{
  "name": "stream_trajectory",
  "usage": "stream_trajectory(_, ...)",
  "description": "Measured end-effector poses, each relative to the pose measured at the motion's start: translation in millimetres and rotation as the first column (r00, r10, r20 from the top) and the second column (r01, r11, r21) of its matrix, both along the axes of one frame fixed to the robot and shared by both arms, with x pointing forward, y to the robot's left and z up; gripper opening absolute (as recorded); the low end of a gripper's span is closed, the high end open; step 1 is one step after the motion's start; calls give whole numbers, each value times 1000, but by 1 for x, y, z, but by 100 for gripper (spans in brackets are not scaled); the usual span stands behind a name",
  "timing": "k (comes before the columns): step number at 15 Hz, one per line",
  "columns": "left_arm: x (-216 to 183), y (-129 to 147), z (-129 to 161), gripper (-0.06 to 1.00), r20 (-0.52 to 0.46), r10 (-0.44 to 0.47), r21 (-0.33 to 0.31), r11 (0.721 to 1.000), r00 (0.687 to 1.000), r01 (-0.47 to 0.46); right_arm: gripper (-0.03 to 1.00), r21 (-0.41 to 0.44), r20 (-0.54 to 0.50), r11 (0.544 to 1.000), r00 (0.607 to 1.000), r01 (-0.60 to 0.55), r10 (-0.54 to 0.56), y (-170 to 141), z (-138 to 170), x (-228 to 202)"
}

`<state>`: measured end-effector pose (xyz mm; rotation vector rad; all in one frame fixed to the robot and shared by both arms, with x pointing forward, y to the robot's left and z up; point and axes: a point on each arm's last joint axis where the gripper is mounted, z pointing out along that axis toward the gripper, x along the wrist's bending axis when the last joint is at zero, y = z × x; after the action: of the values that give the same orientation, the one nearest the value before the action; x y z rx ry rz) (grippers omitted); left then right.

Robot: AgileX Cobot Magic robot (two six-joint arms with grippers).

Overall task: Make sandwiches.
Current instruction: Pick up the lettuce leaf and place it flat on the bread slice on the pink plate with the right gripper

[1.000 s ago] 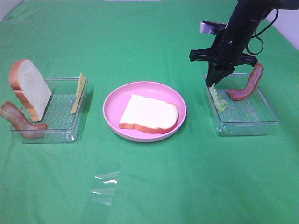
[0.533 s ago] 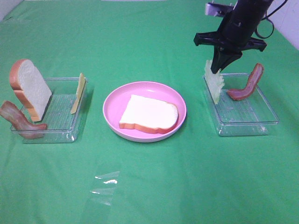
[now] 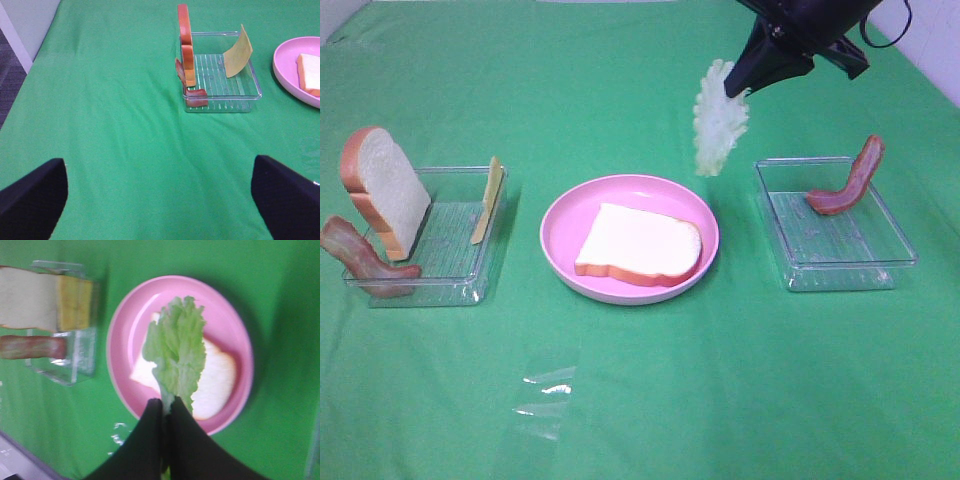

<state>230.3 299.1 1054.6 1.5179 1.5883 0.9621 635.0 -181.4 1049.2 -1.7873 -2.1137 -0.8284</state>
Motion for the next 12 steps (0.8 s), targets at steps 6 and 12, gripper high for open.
stream_trajectory(6, 0, 0, 0, 91, 0, 0, 0, 1000, 1000, 0, 2, 292, 5, 943, 986, -159, 164, 56, -31, -21)
stream_trajectory(12, 0, 0, 0, 91, 0, 0, 0, 1000, 1000, 0, 2, 290, -59, 935, 971, -205, 231, 101, -79, -13)
